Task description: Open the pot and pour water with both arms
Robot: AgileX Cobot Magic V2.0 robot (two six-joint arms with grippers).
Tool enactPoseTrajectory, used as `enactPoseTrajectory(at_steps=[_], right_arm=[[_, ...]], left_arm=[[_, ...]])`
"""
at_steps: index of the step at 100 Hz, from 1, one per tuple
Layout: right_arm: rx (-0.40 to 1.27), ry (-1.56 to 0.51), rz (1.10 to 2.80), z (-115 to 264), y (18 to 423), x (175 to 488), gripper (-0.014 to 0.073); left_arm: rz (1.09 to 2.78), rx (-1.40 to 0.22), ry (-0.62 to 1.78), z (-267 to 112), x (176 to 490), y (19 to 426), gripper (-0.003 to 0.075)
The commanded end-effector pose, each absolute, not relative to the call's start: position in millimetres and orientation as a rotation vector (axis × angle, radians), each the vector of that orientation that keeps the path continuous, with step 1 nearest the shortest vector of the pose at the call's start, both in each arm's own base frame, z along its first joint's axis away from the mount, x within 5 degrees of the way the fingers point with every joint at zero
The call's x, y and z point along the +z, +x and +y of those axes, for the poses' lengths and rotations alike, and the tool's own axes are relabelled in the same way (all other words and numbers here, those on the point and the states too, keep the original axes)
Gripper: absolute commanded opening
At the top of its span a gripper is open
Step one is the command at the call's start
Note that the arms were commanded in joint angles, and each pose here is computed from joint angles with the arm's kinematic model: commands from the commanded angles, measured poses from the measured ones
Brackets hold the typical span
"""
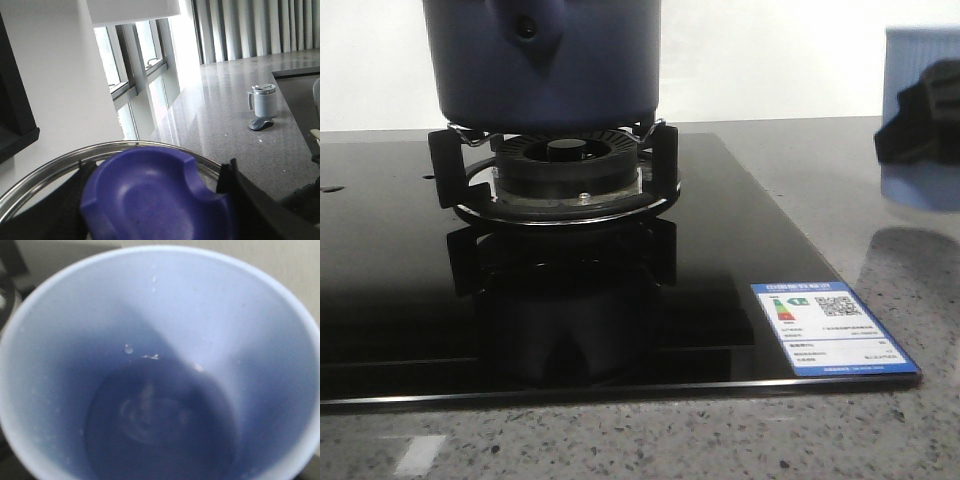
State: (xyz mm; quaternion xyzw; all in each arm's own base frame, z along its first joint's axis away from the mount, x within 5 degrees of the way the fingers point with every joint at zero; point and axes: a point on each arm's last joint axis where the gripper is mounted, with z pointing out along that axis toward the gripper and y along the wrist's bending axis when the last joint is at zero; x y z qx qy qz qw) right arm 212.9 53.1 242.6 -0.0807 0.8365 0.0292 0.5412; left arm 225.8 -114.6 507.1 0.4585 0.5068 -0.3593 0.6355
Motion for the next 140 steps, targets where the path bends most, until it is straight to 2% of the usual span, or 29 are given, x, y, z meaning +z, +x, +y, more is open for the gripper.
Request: enactPoseTrajectory(at_steps=[1,18,41,62,83,119,140], right_arm=[[0.021,-0.216,1.789,50,211,285,0.0308],[0.053,-0.356,1.678,59,208,334,0.0309],[0.103,-0.521,1.611,76,222,400,0.0309],[0.076,-0.766,1.587,97,253,437,0.0309],[0.060,-0.904,1.580,115,285,449,0.0309],[-0.205,-1.285,1.443,170,312,435,0.0308],[-0.279,-1.305,1.350,189,320,428,0.0309]], left_arm=[[1.036,-0.836,0.978,-107,539,197,0.0347],[1.015,-0.782,0.936,-101,548,185,0.0347],[1.000,-0.745,0.886,-97,557,174,0.0347],[1.020,-0.778,0.869,-97,557,173,0.0347],[1.020,-0.778,0.869,-97,557,173,0.0347],[1.022,-0.774,0.869,-97,557,174,0.0347],[1.027,-0.765,0.874,-97,557,174,0.0347]])
